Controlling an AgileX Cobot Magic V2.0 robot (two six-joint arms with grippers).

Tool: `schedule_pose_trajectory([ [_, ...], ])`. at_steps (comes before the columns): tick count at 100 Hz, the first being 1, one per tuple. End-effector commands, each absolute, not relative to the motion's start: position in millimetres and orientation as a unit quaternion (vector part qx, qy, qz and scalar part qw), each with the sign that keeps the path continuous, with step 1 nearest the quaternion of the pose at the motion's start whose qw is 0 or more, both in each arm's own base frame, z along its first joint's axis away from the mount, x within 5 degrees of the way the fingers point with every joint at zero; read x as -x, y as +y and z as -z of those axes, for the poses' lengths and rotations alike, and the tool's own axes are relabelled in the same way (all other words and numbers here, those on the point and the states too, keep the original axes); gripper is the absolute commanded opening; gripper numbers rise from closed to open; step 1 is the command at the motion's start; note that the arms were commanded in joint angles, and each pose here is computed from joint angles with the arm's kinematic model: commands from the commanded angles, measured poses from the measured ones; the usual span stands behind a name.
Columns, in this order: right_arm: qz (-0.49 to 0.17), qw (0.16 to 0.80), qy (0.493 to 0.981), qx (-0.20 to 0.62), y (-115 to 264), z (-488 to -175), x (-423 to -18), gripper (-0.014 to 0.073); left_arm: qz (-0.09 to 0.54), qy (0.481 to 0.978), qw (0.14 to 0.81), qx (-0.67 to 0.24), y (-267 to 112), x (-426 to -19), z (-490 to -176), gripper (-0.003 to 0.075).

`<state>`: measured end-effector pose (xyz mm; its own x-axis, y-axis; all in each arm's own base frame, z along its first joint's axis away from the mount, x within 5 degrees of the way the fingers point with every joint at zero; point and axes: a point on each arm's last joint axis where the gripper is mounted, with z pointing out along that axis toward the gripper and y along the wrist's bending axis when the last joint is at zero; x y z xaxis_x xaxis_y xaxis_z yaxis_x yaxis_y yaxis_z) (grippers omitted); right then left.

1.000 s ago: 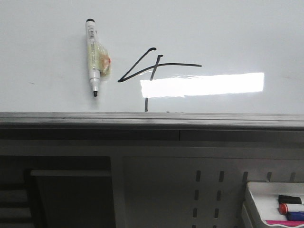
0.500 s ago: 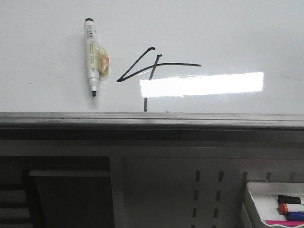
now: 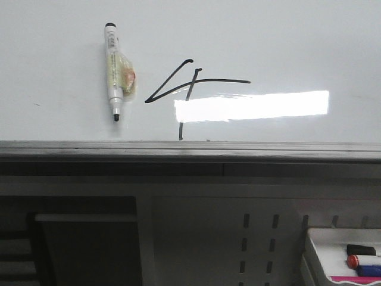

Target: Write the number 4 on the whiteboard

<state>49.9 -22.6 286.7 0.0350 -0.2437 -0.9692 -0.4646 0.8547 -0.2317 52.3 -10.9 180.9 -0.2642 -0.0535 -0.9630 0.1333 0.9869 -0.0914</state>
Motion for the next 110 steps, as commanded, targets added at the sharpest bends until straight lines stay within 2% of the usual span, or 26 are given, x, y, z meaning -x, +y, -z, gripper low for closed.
schedule_pose_trajectory([
  [1, -0.064, 0.701, 0.658, 0.268, -20, -291, -50, -0.0045, 0.085, 0.785, 0.614, -0.012, -11, -52, -173, -0.002],
  [10, -0.077, 0.72, 0.633, 0.275, -11, -291, -46, -0.0045, 0.085, 0.785, 0.614, -0.012, -11, -52, -173, -0.002],
  [20, -0.097, 0.728, 0.628, 0.258, -1, -291, -42, -0.0045, 0.085, 0.785, 0.614, -0.012, -11, -52, -173, -0.002],
  [42, -0.079, 0.693, 0.704, 0.134, 3, -267, -44, -0.0045, 0.085, 0.785, 0.614, -0.012, -11, -52, -173, -0.002],
  [54, -0.073, 0.665, 0.742, 0.05, 4, -235, -51, -0.0045, 0.085, 0.785, 0.614, -0.012, -11, -52, -173, -0.002],
  [66, -0.043, 0.662, 0.748, 0.007, 3, -204, -57, -0.0045, 0.085, 0.785, 0.614, -0.012, -11, -52, -173, -0.002],
  [75, -0.013, 0.649, 0.76, -0.008, 0, -182, -59, -0.0045, 0.085, 0.785, 0.614, -0.012, -11, -52, -173, -0.002],
  [79, -0.003, 0.626, 0.78, -0.015, -2, -178, -57, -0.0045, 0.085, 0.785, 0.614, -0.012, -11, -52, -173, -0.002],
  [110, 0.02, 0.625, 0.781, -0.01, -4, -176, -54, -0.0045, 0.085, 0.785, 0.614, -0.012, -11, -52, -173, -0.002],
])
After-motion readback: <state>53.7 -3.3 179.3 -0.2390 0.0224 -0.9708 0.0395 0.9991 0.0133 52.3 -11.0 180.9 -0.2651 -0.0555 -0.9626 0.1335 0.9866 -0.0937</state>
